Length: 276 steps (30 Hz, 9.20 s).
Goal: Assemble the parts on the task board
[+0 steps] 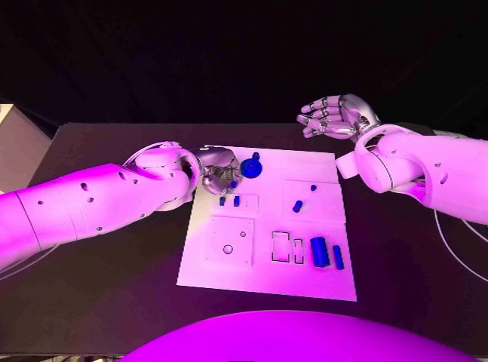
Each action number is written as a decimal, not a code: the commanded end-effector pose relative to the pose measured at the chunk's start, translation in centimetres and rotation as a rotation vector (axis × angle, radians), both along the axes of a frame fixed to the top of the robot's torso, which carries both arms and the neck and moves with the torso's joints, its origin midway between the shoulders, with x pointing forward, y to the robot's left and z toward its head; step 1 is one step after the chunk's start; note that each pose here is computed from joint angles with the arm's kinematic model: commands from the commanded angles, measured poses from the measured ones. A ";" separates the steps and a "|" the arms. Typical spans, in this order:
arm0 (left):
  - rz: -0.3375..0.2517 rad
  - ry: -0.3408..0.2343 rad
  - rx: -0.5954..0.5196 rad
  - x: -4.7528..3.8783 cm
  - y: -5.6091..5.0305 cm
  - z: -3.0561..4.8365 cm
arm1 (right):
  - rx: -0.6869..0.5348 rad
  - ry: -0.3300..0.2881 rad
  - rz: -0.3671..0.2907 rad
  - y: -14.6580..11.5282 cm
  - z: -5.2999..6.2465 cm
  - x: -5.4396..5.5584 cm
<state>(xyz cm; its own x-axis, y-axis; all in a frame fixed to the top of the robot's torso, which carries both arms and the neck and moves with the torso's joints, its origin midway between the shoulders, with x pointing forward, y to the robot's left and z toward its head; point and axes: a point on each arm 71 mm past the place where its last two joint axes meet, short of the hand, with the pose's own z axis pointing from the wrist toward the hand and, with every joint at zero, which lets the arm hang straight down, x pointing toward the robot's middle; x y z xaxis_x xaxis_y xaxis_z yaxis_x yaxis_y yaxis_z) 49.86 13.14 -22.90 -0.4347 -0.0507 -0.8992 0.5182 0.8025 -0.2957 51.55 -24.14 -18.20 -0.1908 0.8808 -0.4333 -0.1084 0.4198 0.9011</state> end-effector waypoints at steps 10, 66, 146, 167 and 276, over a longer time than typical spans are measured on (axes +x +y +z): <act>0.050 -0.005 0.012 0.42 1.6 0.11 | -0.076 0.016 0.073 -0.4 -0.3 -0.2; 0.259 0.511 -1.242 -2.05 10.4 4.95 | -0.968 -0.144 0.318 0.6 -5.5 -6.8; 0.311 0.505 -1.221 -1.61 11.6 4.29 | -0.804 -0.363 0.274 4.6 0.0 -10.3; 0.300 0.516 -1.223 -1.96 10.9 4.23 | -0.669 -0.361 0.504 13.1 -5.0 -14.8; 0.302 0.546 -1.213 -2.13 10.8 3.80 | -0.710 -0.133 0.450 5.6 -3.4 -11.2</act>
<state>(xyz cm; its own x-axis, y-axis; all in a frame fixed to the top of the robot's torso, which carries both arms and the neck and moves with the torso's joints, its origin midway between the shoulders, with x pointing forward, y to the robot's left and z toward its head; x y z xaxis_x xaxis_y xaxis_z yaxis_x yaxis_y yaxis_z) 47.86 24.25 -19.12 -0.5296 -0.8471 0.0453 -0.0363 -0.0307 -0.9989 40.44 -18.50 -20.90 -0.2725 0.2806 -0.9203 -0.5033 0.7736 0.3849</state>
